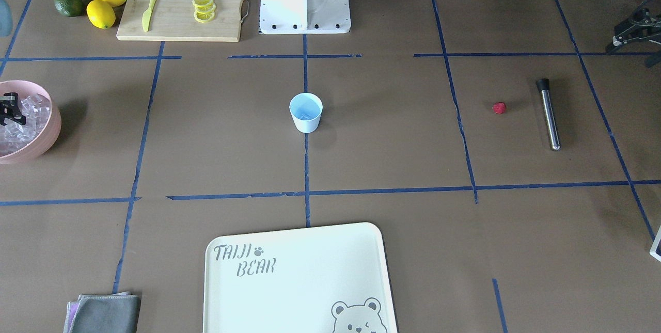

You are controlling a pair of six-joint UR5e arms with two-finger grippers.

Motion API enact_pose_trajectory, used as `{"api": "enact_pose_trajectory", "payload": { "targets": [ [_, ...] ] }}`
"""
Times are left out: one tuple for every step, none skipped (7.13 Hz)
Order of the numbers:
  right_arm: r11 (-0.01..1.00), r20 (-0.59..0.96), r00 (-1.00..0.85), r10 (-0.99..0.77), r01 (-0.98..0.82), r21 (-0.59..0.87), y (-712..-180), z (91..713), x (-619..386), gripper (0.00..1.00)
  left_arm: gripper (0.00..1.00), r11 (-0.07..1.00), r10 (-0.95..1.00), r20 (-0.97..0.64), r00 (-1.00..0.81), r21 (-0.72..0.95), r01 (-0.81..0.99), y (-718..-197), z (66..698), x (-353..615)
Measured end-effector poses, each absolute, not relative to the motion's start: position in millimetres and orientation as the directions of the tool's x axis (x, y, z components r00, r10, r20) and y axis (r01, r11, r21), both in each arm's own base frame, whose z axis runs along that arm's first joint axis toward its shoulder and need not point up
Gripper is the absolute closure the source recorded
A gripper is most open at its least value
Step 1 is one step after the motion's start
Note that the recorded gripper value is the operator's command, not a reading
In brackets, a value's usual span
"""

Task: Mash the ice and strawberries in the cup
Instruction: 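Lower the right gripper into the bowl and grasp another ice cube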

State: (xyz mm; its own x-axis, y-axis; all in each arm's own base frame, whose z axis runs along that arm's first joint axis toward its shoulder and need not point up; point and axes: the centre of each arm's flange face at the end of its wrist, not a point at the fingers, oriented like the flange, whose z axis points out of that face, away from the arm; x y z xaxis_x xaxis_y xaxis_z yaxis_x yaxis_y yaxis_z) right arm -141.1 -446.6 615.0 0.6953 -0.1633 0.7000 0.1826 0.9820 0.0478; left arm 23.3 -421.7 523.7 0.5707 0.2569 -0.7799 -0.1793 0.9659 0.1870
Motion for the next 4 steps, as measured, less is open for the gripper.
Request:
{"api": "enact_pose_trajectory", "payload": {
  "targets": [
    [0.982, 0.704, 0.69, -0.166, 0.185, 0.05, -445, 613, -141, 1.0, 0.0, 0.966, 0.258, -0.78, 0.57, 0.189, -0.179, -422, 523, 23],
    [0.981, 0.714, 0.679, -0.17, 0.187, 0.057, -444, 608, -141, 1.0, 0.0, 0.965, 0.259, -0.78, 0.57, 0.19, -0.179, -421, 522, 23],
    [0.98, 0.727, 0.663, -0.179, 0.189, 0.069, -442, 597, -140, 1.0, 0.0, 0.965, 0.26, -0.78, 0.569, 0.192, -0.178, -421, 521, 23],
    [0.978, 0.734, 0.651, -0.192, 0.188, 0.088, -439, 584, -139, 1.0, 0.0, 0.965, 0.262, -0.779, 0.569, 0.194, -0.178, -421, 520, 23]
  ]
}}
